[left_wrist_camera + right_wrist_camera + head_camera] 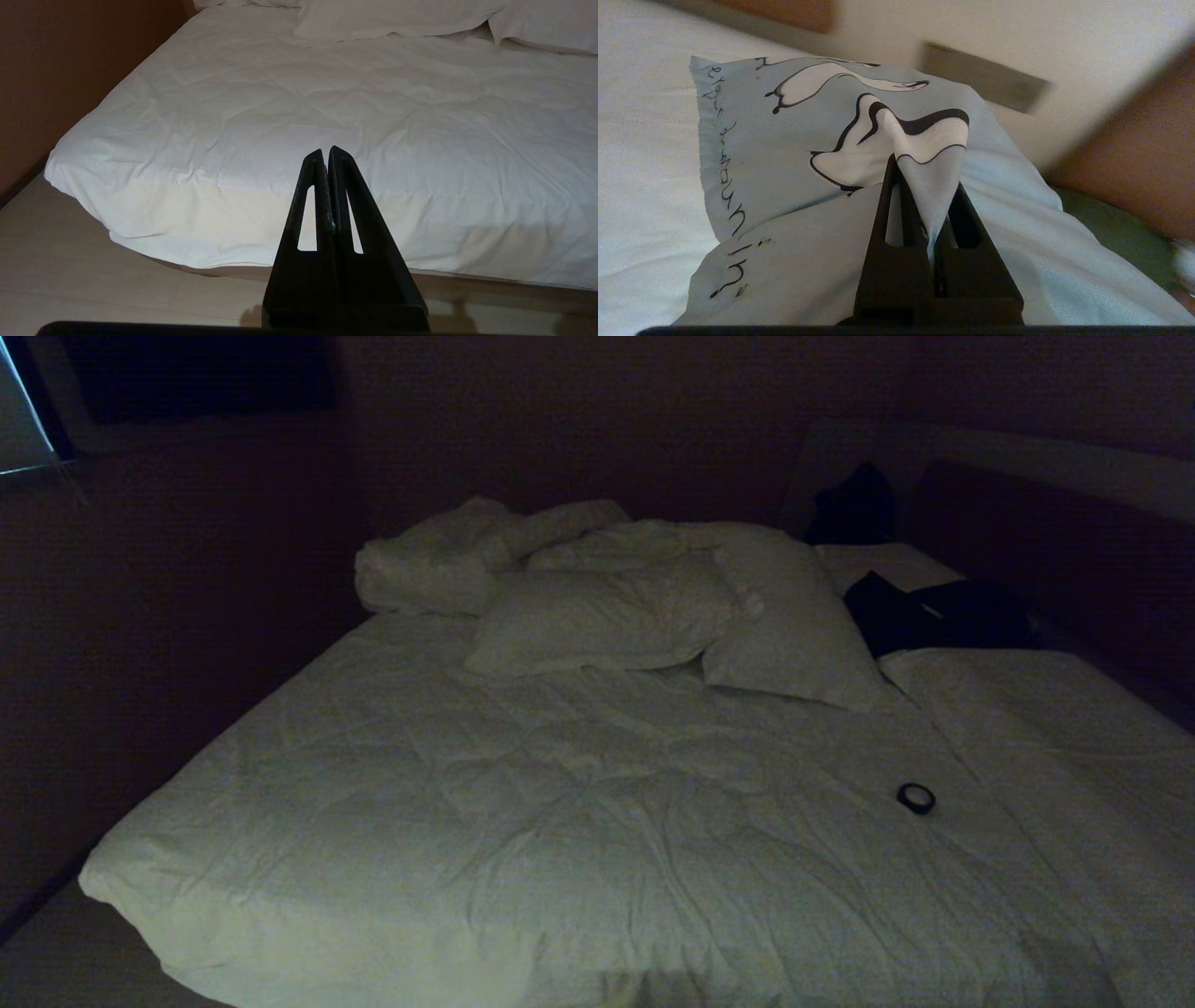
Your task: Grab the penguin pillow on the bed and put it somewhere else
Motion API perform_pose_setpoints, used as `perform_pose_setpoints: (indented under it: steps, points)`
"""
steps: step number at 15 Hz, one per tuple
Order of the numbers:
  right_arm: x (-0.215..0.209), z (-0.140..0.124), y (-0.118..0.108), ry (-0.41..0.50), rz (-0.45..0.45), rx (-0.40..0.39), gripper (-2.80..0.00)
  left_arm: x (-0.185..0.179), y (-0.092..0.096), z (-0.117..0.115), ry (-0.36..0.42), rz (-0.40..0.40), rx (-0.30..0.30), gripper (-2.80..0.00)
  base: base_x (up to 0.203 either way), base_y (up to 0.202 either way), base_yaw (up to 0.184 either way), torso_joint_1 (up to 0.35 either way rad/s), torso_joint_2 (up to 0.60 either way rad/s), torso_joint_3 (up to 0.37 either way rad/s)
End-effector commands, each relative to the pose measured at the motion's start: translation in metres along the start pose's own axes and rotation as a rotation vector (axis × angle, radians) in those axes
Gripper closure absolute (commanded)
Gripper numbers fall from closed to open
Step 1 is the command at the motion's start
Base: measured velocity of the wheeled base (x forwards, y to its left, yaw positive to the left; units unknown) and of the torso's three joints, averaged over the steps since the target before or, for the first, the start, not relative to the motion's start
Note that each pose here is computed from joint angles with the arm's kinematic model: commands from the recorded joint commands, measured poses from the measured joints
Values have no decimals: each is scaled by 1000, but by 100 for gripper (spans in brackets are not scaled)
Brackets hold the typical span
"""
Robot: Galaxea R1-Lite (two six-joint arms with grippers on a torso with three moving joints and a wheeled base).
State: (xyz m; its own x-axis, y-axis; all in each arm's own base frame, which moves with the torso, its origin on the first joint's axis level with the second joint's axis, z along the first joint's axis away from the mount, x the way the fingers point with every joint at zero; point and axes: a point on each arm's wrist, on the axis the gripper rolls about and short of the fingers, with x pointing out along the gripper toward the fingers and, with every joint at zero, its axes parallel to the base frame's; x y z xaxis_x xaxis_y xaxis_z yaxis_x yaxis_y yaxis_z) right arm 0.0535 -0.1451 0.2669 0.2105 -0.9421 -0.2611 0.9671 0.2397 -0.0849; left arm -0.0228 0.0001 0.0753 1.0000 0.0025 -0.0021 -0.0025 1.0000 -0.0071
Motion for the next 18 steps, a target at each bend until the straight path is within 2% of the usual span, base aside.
perform_pose_setpoints:
  steps: [1,5,8,11,15,18]
  points:
    - [6,0,-16,1,67,-40,0,0,0,0,1,0,-1,0,0,0,0,0,0,0]
    - [4,-2,-44,4,-8,-96,0,0,0,0,1,0,-1,0,0,0,0,0,0,0]
    - [13,-8,-65,64,-91,-172,0,0,0,0,1,1,-1,0,0,0,0,0,0,0]
    - [18,-15,-88,117,-172,-178,0,0,0,0,1,1,-1,0,0,0,0,0,0,0]
    - [34,-30,-119,195,-210,-203,0,0,0,0,1,1,-1,0,0,0,0,0,0,0]
    - [34,-43,-146,233,-208,-269,0,0,0,0,1,1,-1,0,0,0,0,0,0,0]
